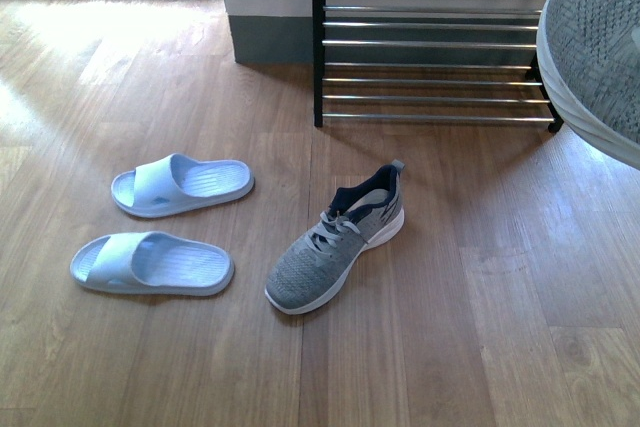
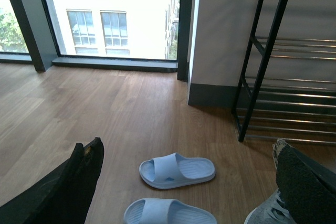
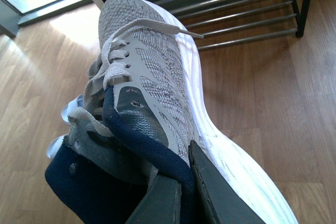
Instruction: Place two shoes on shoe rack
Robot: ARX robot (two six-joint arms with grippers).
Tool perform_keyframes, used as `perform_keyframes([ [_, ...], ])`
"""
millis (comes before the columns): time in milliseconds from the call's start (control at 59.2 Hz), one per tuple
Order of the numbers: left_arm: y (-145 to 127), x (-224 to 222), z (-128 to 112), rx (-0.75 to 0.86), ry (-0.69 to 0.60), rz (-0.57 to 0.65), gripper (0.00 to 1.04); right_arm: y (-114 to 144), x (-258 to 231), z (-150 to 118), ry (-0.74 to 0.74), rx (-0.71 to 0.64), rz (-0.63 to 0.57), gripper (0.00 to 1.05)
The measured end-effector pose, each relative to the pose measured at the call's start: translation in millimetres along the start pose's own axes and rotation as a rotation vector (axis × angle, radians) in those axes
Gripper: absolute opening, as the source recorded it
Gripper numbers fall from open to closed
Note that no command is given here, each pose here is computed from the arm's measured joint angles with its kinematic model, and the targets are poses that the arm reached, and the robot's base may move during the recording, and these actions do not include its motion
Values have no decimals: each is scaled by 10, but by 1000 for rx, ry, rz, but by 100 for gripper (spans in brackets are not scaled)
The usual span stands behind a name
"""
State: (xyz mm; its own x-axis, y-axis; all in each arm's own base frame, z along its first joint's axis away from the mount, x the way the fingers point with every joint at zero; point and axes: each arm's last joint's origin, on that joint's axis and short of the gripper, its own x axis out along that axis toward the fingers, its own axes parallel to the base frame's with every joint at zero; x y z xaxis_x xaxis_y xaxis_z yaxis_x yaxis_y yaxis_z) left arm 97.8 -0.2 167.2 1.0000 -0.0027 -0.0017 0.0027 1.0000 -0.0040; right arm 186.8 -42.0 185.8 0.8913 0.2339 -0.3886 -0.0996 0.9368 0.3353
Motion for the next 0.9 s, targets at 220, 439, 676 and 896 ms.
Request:
perform_keyframes([
  [220,0,0,0,0,0,2,95,-5,-1,-11,2,3,-2,1],
  [439,1,0,0,0,0,2,95,-1,-1,-11,3,3,6,1],
  [676,0,0,0,0,0,0,95,-16,-5,-10,0,6,-18,1],
  [896,0,0,0,0,0,0,95,-13,-3,-11,2,6,-9,1],
])
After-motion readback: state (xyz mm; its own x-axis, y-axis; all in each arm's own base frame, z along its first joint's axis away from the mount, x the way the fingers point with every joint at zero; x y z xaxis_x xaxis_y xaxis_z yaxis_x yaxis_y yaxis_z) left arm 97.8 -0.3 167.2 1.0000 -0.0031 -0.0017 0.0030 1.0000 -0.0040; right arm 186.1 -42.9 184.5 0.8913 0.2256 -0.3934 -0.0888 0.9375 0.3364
